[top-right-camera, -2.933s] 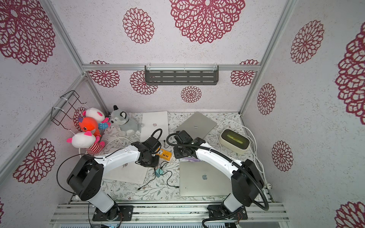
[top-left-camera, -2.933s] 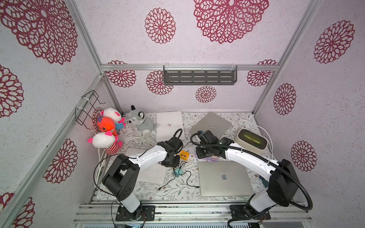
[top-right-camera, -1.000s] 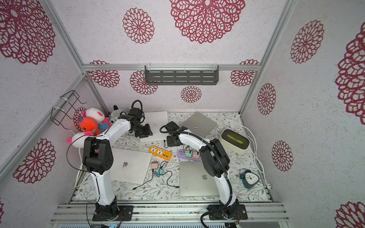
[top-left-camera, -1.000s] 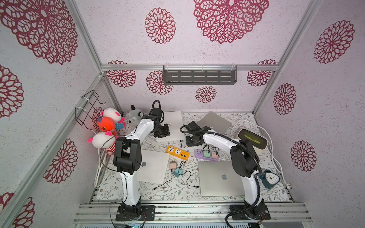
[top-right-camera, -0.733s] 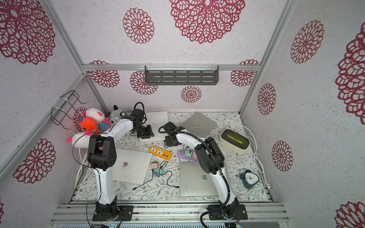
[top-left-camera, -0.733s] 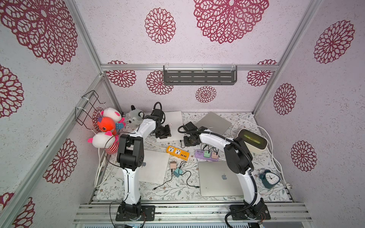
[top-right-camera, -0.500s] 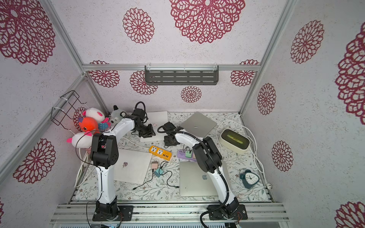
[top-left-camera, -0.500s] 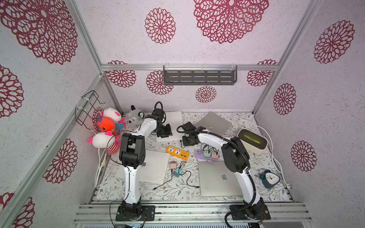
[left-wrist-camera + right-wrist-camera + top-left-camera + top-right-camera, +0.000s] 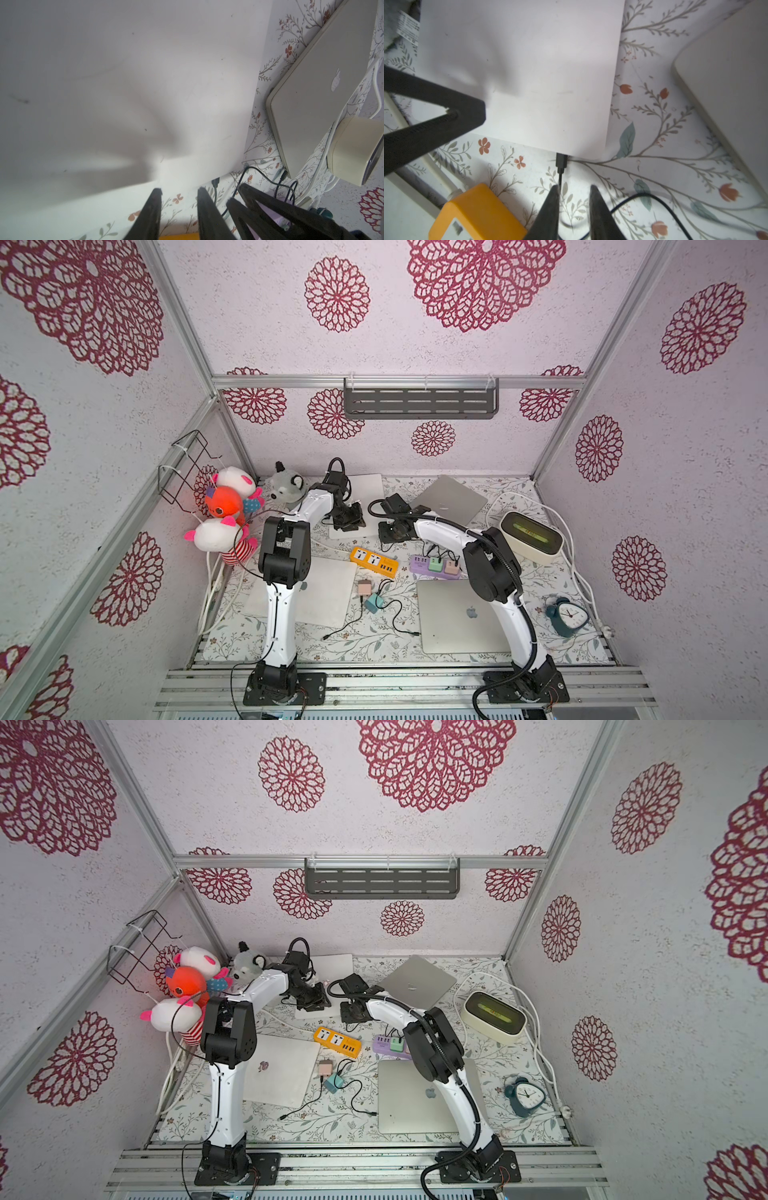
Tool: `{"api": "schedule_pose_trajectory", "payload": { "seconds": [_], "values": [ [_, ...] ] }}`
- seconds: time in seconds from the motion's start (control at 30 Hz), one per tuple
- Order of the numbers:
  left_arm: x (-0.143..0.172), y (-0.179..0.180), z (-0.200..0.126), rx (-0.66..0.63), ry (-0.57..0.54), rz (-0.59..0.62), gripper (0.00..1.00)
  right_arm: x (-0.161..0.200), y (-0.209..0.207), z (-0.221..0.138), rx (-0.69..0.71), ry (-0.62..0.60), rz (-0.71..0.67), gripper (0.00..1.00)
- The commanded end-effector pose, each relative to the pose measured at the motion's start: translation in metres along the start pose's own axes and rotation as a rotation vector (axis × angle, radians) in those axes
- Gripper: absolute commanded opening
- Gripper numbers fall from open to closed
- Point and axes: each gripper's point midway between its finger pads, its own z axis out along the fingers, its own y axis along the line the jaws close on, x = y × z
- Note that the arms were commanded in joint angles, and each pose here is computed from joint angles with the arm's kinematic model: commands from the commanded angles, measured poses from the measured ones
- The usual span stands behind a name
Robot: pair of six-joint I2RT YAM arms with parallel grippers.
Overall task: Unplug the laptop charger
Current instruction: Remove the charging cable from the laptop.
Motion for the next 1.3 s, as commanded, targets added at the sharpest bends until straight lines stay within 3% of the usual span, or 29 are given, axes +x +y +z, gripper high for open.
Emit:
{"api": "schedule_pose_trajectory", "payload": {
  "seconds": [0.0, 0.9, 1.27],
  "values": [
    [-0.007, 0.000, 0.001, 0.025, -0.008, -0.001, 0.33, -0.014, 0.008, -0.002, -0.035, -0.028, 0.020, 0.28],
    [0.002, 0.011, 0.012, 0.027, 0.044, -0.020, 0.33, -0.011, 0.013, 0.022, -0.024, -0.025, -0.002, 0.28],
    [0.005, 0.013, 0.015, 0.024, 0.054, -0.028, 0.33, -0.006, 0.004, 0.031, 0.076, -0.026, -0.035, 0.23]
  ]
}}
